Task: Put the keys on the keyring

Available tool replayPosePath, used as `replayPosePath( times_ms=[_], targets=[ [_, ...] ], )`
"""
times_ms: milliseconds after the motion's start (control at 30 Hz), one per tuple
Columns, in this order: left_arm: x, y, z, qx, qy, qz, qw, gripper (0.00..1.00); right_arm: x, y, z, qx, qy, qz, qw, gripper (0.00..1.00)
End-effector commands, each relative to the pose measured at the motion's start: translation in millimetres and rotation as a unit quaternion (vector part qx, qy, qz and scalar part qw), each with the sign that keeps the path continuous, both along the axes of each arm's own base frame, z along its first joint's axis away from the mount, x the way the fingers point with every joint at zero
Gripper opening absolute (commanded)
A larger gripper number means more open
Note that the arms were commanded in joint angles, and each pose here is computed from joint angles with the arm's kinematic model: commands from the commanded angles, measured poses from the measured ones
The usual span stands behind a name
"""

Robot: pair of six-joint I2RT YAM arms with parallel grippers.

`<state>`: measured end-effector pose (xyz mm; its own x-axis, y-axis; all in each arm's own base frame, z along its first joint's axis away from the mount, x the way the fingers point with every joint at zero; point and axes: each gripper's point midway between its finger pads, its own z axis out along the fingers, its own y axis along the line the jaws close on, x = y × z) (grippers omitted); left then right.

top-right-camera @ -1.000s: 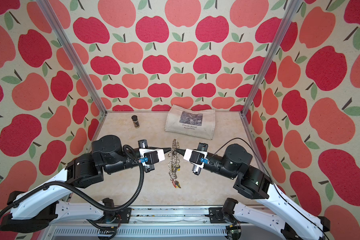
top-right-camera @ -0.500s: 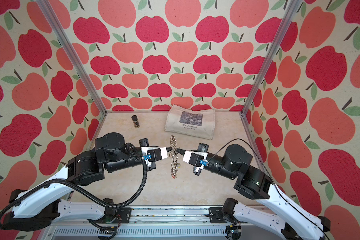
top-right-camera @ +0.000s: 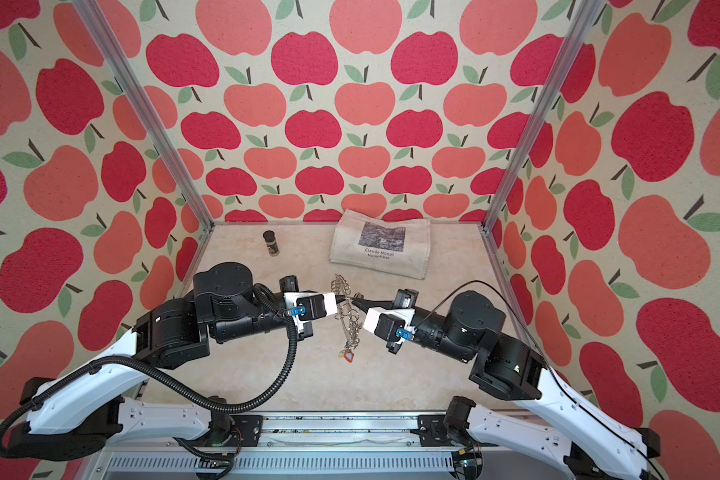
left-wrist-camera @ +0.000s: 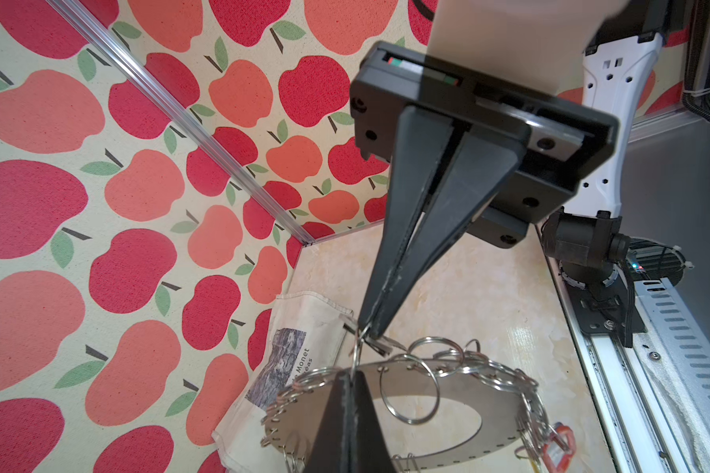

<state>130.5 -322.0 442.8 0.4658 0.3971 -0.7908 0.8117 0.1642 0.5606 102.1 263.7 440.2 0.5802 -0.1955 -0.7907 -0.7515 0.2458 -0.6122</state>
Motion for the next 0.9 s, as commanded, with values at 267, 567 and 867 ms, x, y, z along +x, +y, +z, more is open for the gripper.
replayPosePath(
  times_ms=[267,567,867],
  targets=[
    [-1,-1,13,-0.016,0.013,-0.004,1.0,0.0,-12,4,9,-0.001,-0.024,0.026,0.999,0.0],
    [-2,0,14,-0.014,0.025,-0.009,1.0,0.0,-13,8,5,-0.013,-0.031,0.029,0.999,0.0],
    [-2,1,15,-0.015,0.032,-0.01,0.999,0.0,-13,10,3,-0.022,-0.032,0.03,0.999,0.0]
  ],
)
